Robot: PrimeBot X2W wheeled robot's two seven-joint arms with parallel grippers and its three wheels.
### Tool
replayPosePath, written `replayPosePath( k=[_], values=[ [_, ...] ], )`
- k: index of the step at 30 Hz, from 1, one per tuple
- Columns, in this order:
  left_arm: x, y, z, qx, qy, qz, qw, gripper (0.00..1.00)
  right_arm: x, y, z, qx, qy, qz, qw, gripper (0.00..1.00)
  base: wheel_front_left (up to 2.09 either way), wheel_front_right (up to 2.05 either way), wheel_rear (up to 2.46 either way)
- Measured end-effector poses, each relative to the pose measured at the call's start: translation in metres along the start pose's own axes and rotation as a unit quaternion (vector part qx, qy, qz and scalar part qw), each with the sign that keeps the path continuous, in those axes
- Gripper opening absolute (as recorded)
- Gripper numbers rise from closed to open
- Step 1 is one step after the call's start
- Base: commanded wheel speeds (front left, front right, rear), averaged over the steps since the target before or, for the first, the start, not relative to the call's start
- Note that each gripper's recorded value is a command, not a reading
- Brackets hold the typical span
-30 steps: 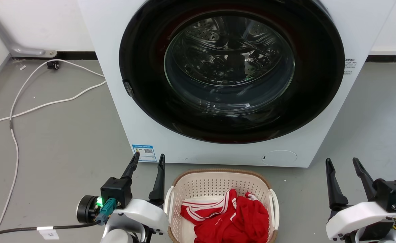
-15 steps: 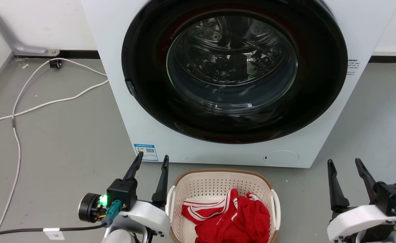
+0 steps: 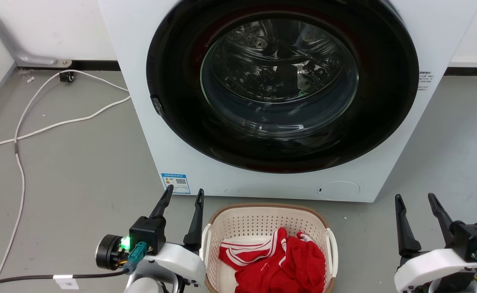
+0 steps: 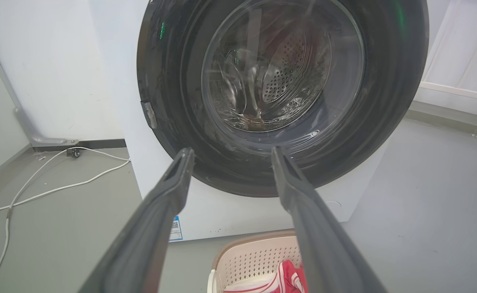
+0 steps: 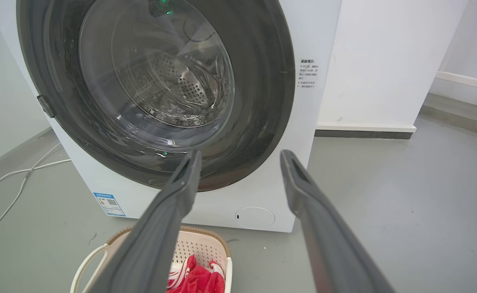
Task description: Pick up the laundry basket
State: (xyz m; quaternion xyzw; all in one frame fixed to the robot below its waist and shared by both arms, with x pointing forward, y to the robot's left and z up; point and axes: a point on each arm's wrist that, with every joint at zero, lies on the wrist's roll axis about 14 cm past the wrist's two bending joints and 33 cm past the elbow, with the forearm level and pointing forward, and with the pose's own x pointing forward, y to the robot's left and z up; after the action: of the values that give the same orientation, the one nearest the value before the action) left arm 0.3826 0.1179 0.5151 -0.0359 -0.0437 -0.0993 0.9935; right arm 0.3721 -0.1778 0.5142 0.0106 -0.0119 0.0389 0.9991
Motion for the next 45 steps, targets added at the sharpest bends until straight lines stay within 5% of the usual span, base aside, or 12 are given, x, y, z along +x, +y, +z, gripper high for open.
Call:
replayPosePath(
  k=[11, 19, 33, 45],
  values=[
    [0.025, 0.001, -0.026, 0.003, 0.039, -0.012, 0.999, 1.0, 0.02, -0.011, -0.022, 0.004, 0.035, -0.015, 0.999, 1.0, 0.0, 0.0, 0.0],
    [0.054, 0.006, -0.106, -0.002, 0.152, -0.033, 0.988, 1.0, 0.046, -0.01, -0.098, 0.016, 0.141, -0.013, 0.99, 1.0, 0.0, 0.0, 0.0],
    [0.064, 0.04, -0.265, -0.027, 0.359, -0.021, 0.933, 1.0, 0.065, 0.012, -0.251, 0.048, 0.334, 0.02, 0.941, 1.0, 0.0, 0.0, 0.0],
    [0.06, 0.05, -0.357, -0.046, 0.467, -0.015, 0.883, 1.0, 0.061, 0.018, -0.338, 0.052, 0.441, 0.039, 0.895, 1.0, 0.0, 0.0, 0.0]
  ],
)
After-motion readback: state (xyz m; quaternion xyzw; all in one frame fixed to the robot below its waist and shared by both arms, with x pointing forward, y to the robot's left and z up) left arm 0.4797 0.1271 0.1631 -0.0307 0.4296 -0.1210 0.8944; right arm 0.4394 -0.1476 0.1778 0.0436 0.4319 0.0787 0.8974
